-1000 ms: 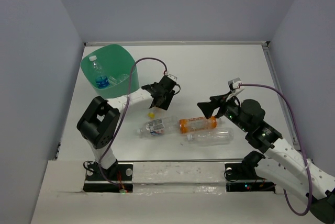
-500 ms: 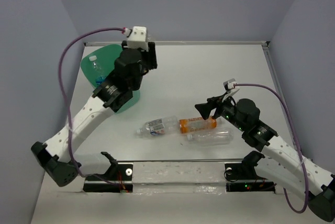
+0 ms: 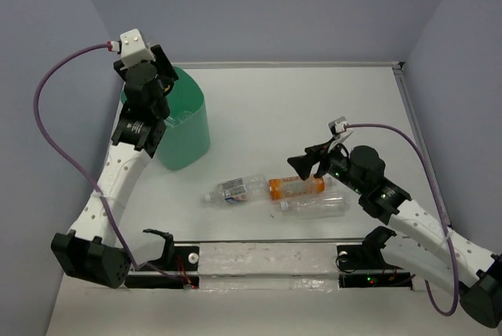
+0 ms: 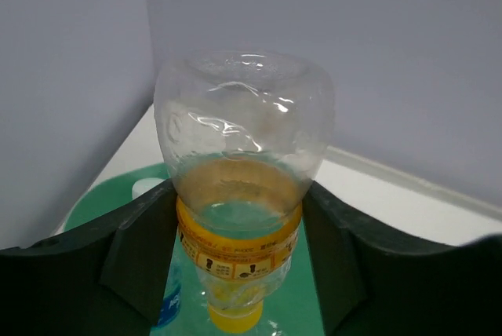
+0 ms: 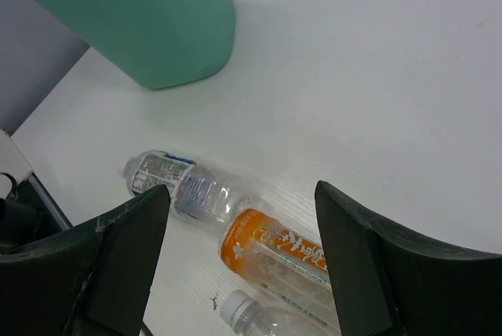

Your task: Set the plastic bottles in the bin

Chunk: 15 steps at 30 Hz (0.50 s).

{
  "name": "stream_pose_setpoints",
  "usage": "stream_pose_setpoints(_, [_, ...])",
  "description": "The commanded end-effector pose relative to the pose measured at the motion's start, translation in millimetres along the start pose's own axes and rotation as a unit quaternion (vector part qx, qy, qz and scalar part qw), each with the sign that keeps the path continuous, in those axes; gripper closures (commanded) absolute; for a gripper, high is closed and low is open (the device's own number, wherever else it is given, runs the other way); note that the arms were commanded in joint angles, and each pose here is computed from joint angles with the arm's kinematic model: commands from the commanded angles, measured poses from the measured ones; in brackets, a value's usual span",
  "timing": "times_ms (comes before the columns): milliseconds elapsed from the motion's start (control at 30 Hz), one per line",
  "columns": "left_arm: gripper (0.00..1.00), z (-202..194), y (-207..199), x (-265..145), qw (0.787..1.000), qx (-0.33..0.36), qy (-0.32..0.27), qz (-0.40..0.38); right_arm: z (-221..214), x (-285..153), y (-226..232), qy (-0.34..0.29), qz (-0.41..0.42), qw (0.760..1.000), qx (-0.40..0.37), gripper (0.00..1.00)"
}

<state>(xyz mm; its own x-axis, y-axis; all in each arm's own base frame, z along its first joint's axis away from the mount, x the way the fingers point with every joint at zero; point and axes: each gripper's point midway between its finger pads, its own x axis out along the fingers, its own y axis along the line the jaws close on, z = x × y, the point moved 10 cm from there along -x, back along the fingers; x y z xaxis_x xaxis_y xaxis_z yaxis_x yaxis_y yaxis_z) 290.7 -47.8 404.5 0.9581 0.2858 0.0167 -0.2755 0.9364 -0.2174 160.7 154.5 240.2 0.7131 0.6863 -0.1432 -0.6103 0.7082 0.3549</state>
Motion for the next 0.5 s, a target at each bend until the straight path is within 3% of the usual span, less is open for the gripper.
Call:
stream_pose_setpoints(0, [0.18, -13, 4, 15, 1.000, -0.025, -0.001, 0.001, 1, 9, 7, 0.006, 0.055, 0.998, -0.017, 0.20])
stream_pose_setpoints(133, [0.01, -21, 6, 17, 1.000, -0.021, 0.008, 0.007, -7, 18, 9, 0.042, 0.085, 0.995, -0.018, 0.16])
stream_pose_setpoints(333, [0.01, -13, 11, -9, 0.998, -0.054, 0.009, -0.029, -21, 31, 27, 0.083, 0.142, 0.985, -0.047, 0.01])
stream_pose_setpoints(467, [0.01, 0, 18, -47, 0.991, -0.084, 0.000, -0.100, -30, 42, 43, 0.114, 0.155, 0.978, -0.086, 0.00])
